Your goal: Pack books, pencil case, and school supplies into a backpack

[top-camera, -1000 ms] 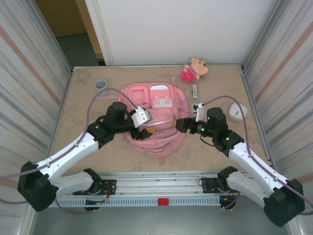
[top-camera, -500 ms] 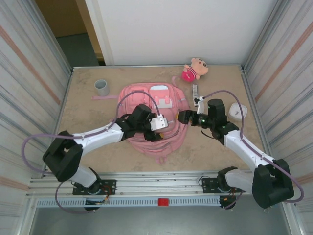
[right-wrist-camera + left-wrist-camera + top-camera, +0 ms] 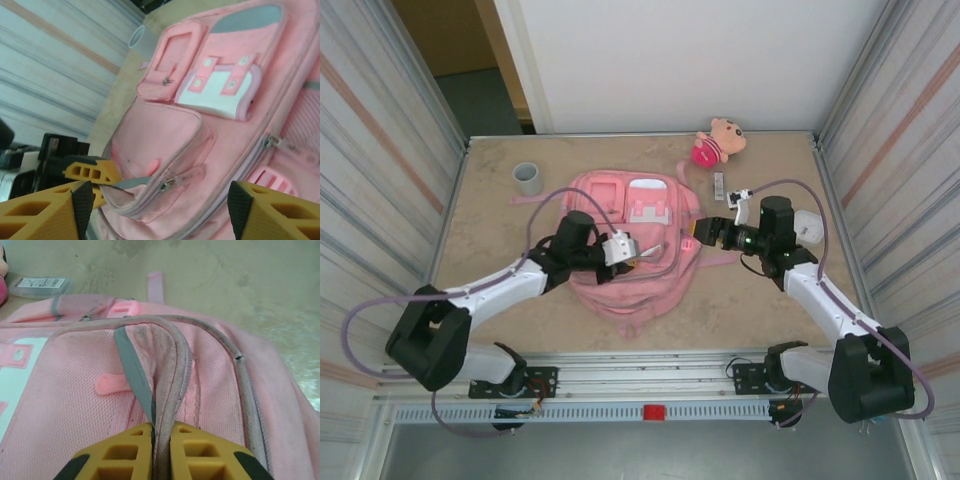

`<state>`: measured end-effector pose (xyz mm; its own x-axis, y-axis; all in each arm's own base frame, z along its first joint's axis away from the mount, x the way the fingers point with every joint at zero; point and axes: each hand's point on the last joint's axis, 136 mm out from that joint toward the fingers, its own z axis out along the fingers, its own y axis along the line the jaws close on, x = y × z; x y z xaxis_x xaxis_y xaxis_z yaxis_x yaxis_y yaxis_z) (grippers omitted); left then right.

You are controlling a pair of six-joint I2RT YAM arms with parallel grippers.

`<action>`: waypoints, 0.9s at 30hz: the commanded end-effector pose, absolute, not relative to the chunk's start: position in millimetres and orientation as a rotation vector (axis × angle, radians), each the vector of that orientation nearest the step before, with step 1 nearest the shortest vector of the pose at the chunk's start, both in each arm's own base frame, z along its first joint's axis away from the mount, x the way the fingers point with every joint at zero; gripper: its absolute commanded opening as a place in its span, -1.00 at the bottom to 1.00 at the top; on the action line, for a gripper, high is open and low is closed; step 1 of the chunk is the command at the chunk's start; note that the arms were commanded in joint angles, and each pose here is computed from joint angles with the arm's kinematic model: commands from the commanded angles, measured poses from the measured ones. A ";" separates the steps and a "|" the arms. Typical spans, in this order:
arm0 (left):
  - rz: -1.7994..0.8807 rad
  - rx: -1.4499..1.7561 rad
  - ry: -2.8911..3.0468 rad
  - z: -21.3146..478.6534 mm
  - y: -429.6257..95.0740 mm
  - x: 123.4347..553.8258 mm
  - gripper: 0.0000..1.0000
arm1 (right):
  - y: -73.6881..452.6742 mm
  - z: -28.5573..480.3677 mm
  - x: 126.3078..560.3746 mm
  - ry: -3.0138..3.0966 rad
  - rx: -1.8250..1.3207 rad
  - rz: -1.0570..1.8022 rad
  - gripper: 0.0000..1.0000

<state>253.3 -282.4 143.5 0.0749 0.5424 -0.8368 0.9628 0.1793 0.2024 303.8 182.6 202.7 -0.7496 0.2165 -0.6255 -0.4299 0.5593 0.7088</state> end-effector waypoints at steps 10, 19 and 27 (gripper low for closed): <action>-0.759 1.419 1.343 200.2 -276.5 241.4 -0.75 | 212.6 194.3 329.0 2.072 -0.389 1.302 0.50; -0.774 1.428 1.356 198.3 -275.3 239.1 -0.75 | 259.8 180.2 331.3 2.079 -0.585 1.459 0.50; -0.684 1.375 1.419 196.8 -271.5 257.7 -0.75 | 279.7 171.0 295.7 2.122 -0.678 1.635 0.40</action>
<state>248.0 -267.4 160.0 0.0599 0.4500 -0.8910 0.9752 0.1641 0.1484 321.1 272.9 162.6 -0.8198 -0.0838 -0.5664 -0.5618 0.3087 0.7675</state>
